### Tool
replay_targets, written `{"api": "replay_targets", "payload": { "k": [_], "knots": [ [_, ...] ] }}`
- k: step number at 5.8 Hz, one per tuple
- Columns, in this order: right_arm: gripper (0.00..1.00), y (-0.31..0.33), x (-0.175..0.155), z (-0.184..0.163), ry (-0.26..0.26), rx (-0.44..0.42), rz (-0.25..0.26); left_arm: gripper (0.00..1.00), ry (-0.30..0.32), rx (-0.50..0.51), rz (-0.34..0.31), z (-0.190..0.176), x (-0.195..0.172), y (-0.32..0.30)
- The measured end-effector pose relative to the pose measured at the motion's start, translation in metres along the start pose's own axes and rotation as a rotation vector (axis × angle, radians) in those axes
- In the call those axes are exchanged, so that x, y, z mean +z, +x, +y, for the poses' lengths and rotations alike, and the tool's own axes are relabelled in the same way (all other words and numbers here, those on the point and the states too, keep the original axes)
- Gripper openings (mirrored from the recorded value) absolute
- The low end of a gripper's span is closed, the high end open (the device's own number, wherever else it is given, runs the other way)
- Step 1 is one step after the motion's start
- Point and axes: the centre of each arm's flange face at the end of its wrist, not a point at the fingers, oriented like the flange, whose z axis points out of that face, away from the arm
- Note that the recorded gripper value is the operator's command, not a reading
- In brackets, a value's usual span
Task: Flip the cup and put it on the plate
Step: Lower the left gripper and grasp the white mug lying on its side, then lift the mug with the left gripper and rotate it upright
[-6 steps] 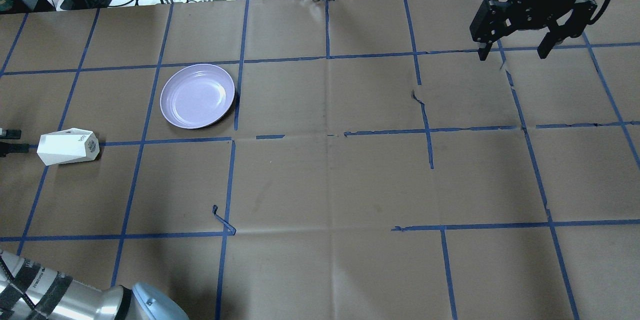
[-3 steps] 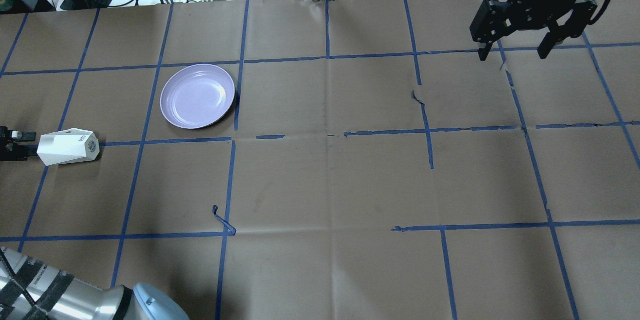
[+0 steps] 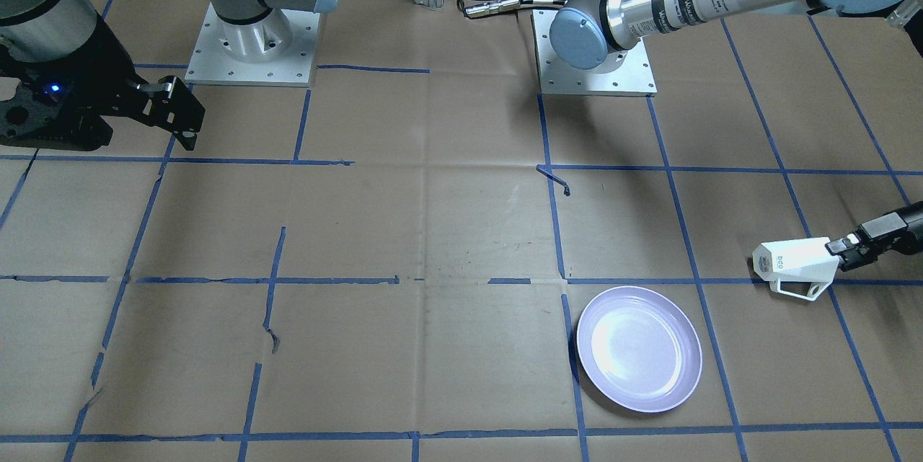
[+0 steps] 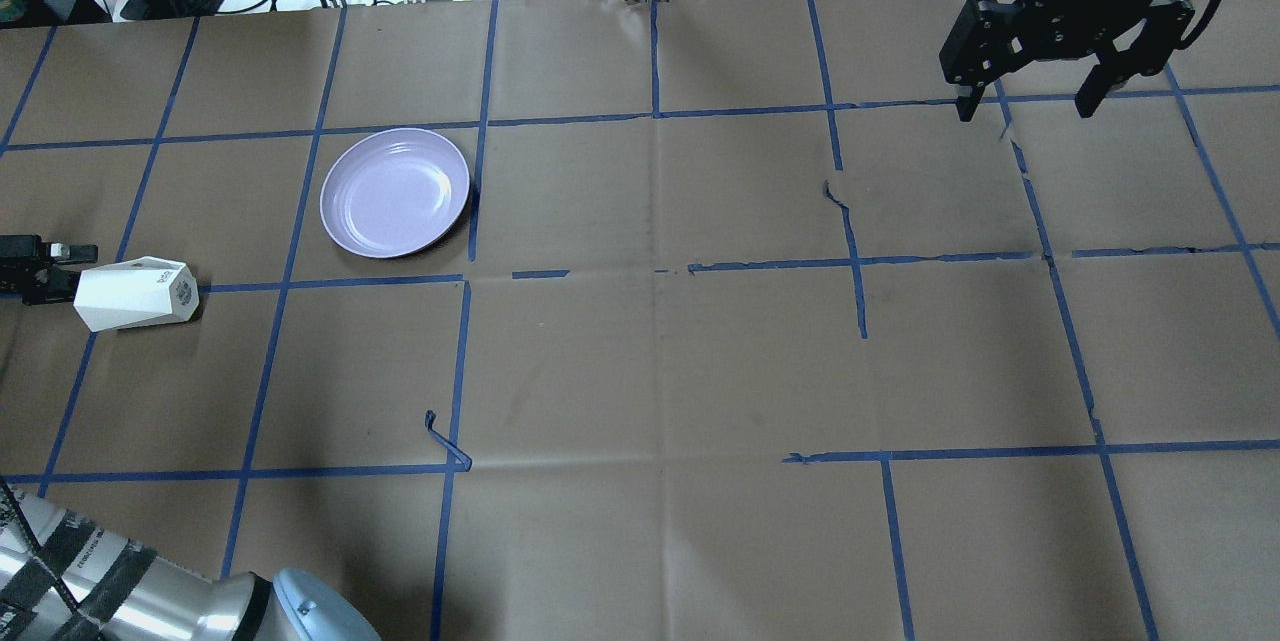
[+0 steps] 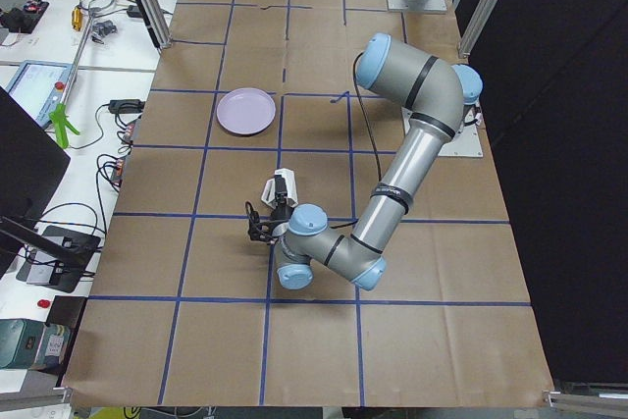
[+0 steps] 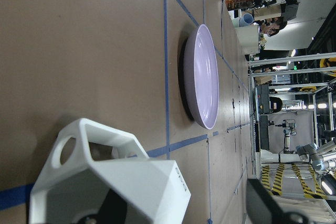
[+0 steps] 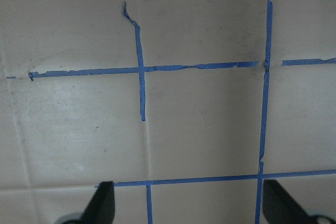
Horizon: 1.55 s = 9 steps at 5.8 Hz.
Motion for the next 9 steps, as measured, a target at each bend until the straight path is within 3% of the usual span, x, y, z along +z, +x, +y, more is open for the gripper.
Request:
{"api": "replay_targets", "payload": {
  "k": [1,3,6,7,9],
  "knots": [
    [1.0,0.0,0.0,0.0,0.0,0.0,0.0,0.37,0.002,-0.012,0.017,0.002,0.002,0.001],
    [1.0,0.0,0.0,0.0,0.0,0.0,0.0,0.0,0.003,-0.026,0.034,0.004,0.002,0.001],
    [1.0,0.0,0.0,0.0,0.0,0.0,0.0,0.0,0.042,-0.044,0.038,0.002,-0.011,0.031],
    [1.0,0.0,0.0,0.0,0.0,0.0,0.0,0.0,0.062,-0.073,0.004,-0.002,-0.024,0.079],
    [1.0,0.0,0.0,0.0,0.0,0.0,0.0,0.0,0.107,-0.157,-0.128,-0.003,-0.046,0.203]
  ]
}}
